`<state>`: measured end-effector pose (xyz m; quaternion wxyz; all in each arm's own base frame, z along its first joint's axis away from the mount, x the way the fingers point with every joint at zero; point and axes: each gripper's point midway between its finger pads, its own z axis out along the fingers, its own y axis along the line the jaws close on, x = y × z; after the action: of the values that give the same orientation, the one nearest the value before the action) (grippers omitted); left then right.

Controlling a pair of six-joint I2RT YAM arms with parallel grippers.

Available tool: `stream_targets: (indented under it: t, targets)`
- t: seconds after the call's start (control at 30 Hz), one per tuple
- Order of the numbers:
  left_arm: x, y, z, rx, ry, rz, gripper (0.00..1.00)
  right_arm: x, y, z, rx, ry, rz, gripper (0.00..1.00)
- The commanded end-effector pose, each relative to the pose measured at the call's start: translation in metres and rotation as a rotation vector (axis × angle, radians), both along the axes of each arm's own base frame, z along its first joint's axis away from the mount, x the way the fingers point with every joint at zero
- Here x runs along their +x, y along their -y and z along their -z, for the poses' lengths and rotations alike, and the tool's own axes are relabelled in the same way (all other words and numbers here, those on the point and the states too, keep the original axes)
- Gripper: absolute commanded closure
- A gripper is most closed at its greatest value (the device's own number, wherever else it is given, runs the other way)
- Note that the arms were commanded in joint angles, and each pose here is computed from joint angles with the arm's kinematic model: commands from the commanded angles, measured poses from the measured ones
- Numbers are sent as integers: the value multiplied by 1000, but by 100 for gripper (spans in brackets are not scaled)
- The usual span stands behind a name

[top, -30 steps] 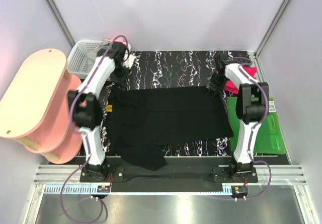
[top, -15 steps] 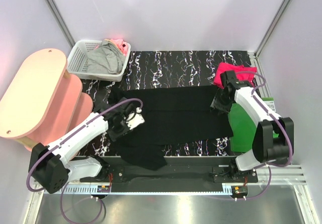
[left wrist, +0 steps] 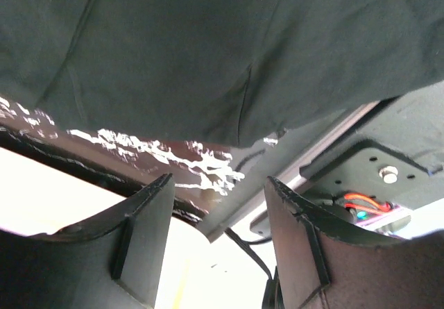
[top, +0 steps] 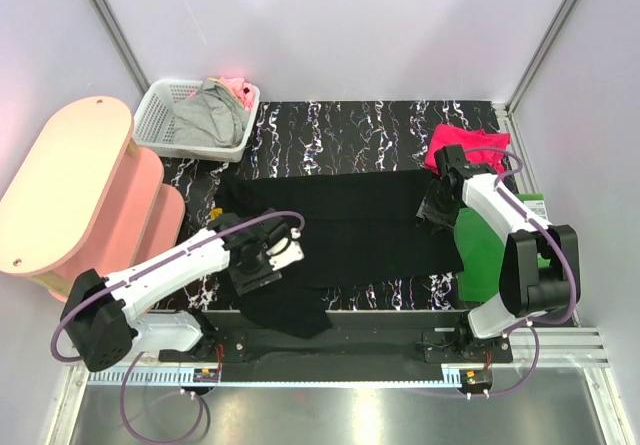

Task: Fold and stack the t-shirts
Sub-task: Fold the tshirt

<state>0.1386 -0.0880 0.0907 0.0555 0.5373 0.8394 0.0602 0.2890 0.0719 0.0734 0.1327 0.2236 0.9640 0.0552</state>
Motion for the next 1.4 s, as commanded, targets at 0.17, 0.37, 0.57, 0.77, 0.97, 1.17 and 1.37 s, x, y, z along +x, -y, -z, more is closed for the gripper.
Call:
stream_targets:
  t: [0.17, 0.37, 0.57, 0.77, 0.97, 1.17, 1.37]
  targets:
    - [-16, 11, 33, 79, -12, 180, 35, 11, 0, 7, -13, 4, -4, 49]
    - [-35, 26, 44, 94, -46, 332, 27, 10, -1, 6, -9, 1, -2, 45]
    - [-31, 36, 61, 123, -64, 383, 26, 12, -1, 4, -11, 8, 4, 45]
    - [-41, 60, 72, 91, -119, 418, 29, 10, 3, 4, -30, 3, 9, 44]
    - [-35, 65, 93, 115, -120, 383, 89, 10, 3, 3, -33, 2, 8, 44]
    - [5, 69, 74, -9, -77, 228, 100, 11, 4, 2, -38, 4, 5, 44]
    - [72, 49, 13, -166, 25, 45, 100, 16, 4, 4, -44, 2, -2, 44]
